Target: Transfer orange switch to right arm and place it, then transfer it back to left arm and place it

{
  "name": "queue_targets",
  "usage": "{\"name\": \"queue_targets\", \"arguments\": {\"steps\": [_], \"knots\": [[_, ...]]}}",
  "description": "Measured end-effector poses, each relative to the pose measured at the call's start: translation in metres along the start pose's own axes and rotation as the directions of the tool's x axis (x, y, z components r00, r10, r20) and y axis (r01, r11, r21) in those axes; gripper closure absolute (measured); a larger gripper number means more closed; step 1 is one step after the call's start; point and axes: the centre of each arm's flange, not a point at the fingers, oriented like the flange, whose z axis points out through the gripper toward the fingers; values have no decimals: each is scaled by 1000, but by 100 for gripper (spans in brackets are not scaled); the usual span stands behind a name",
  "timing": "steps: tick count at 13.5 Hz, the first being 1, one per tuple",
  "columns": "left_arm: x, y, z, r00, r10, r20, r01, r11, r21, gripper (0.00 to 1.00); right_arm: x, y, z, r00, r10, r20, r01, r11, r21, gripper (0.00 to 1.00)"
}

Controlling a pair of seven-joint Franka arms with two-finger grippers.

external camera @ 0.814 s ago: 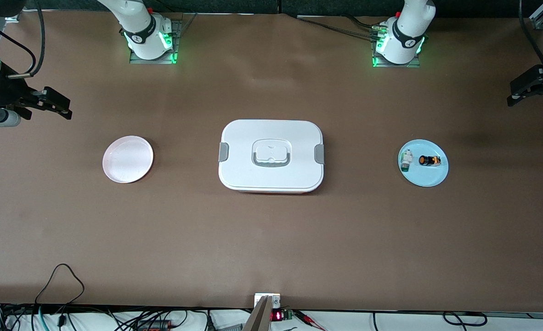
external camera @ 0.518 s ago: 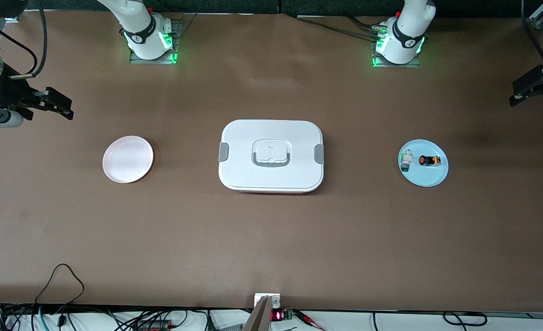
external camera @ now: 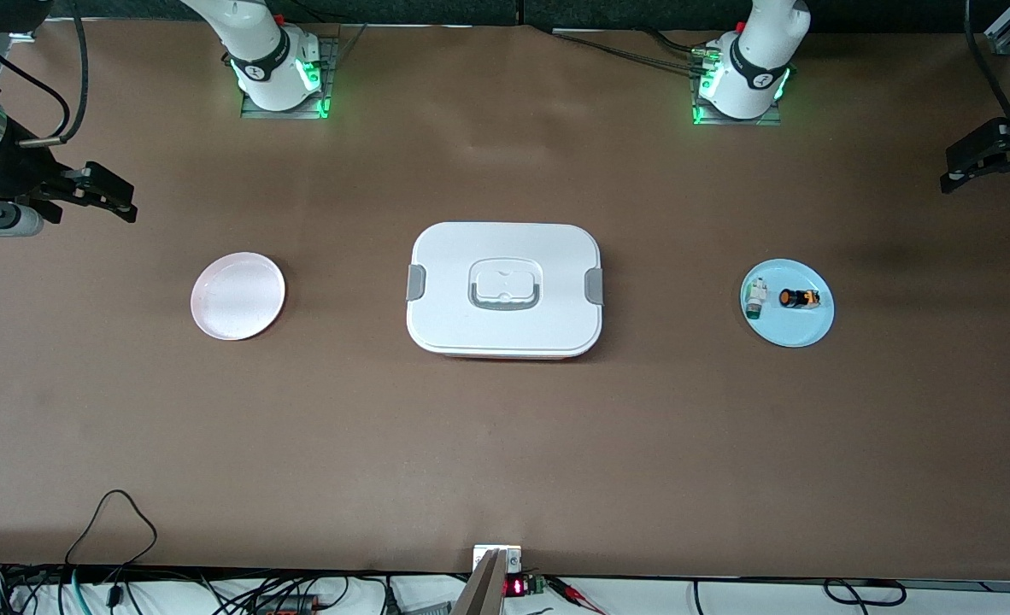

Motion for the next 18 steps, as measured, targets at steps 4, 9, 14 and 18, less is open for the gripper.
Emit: {"name": "queue_targets", "arguments": {"steps": [4, 9, 14, 18], "knots": [[0, 0, 1, 1000, -8, 7, 8, 1000, -1, 0, 0, 0, 1, 1000, 0, 1, 0, 1000, 0, 0], [5, -11, 19, 998, -31, 48, 32, 999, -5, 0, 5, 2, 8, 1000, 4, 11, -4, 1000, -1, 0], [38, -54, 117, 984, -95, 151, 102, 994, -40, 0, 10, 0, 16, 1000, 1, 17, -1, 1000, -2, 0], [43, -55, 180, 977, -95, 190, 106, 993, -48, 0, 7, -12, 7, 999, -34, 9, 34, 999, -2, 0]]}}
